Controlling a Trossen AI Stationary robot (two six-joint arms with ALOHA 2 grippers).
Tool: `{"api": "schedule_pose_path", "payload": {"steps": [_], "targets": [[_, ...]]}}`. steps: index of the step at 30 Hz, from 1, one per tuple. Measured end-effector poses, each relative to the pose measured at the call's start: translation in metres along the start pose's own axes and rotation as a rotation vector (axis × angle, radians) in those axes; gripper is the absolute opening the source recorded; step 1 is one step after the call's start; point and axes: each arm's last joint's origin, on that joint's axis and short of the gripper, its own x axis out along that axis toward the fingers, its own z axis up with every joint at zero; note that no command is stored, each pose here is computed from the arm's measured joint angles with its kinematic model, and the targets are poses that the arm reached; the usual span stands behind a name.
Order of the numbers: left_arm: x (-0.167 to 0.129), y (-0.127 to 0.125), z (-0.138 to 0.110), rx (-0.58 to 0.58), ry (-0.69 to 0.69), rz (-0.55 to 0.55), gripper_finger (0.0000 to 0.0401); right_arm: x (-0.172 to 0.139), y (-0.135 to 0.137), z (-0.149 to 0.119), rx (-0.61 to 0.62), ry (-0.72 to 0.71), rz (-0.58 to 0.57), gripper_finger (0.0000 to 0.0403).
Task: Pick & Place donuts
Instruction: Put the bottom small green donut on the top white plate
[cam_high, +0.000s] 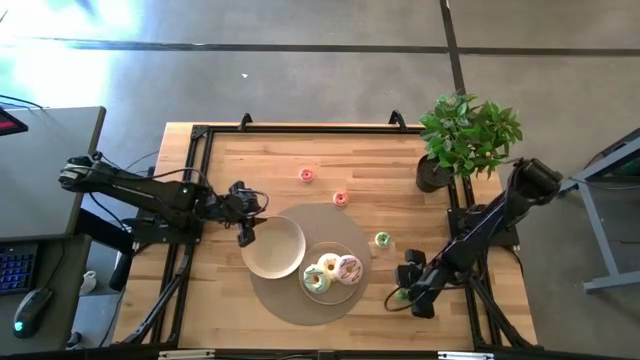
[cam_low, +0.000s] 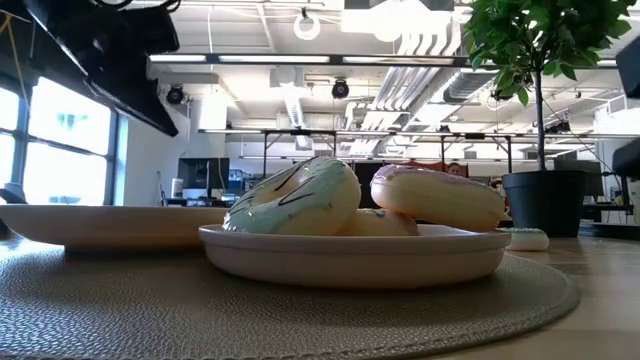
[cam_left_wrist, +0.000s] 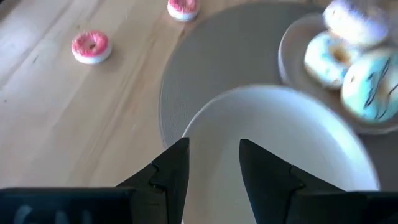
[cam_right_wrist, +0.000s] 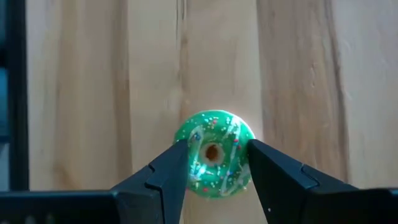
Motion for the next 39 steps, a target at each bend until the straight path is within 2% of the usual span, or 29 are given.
{"api": "schedule_pose_path", "payload": {"steps": [5, 11, 14, 19, 23, 25, 27, 30, 34, 39], "targets": [[0.0, -0.002, 0.004, -0.016, -0.036, -0.02, 0.0137, 0.008, 0.0, -0.001, -0.044, 0.0, -0.03, 0.0151], [0.0, -0.003, 0.005, -0.021, -0.052, -0.032, 0.0137, 0.002, -0.003, 0.004, -0.018, -0.024, -0.022, 0.006], [0.0, -0.003, 0.006, -0.022, -0.053, -0.032, 0.0137, -0.005, 0.0, 0.014, -0.011, -0.1, -0.012, 0.0013], [0.0, -0.003, 0.006, -0.022, -0.053, -0.033, 0.0137, -0.021, 0.011, 0.05, -0.112, -0.376, -0.004, 0.0018], [0.0, -0.003, 0.006, -0.022, -0.054, -0.033, 0.0137, -0.037, 0.011, 0.091, -0.184, -0.714, -0.165, 0.0005], [0.0, -0.003, 0.006, -0.025, -0.061, -0.036, 0.0137, -0.047, 0.003, 0.109, -0.185, -0.869, -0.286, 0.0006], [0.0, -0.003, 0.007, -0.026, -0.065, -0.038, 0.0137, -0.057, -0.009, 0.129, -0.178, -0.982, -0.357, 0.0008], [0.0, -0.004, 0.008, -0.03, -0.077, -0.043, 0.0137, -0.064, -0.034, 0.154, -0.172, -1.076, -0.353, 0.0004], [0.0, -0.004, 0.008, -0.031, -0.079, -0.043, 0.0137, -0.05, -0.061, 0.189, -0.147, -1.037, -0.295, 0.0004], [-0.001, -0.004, 0.012, -0.042, -0.117, -0.041, 0.0137, -0.012, -0.079, 0.235, -0.184, -0.812, -0.311, 0.0002]]}}
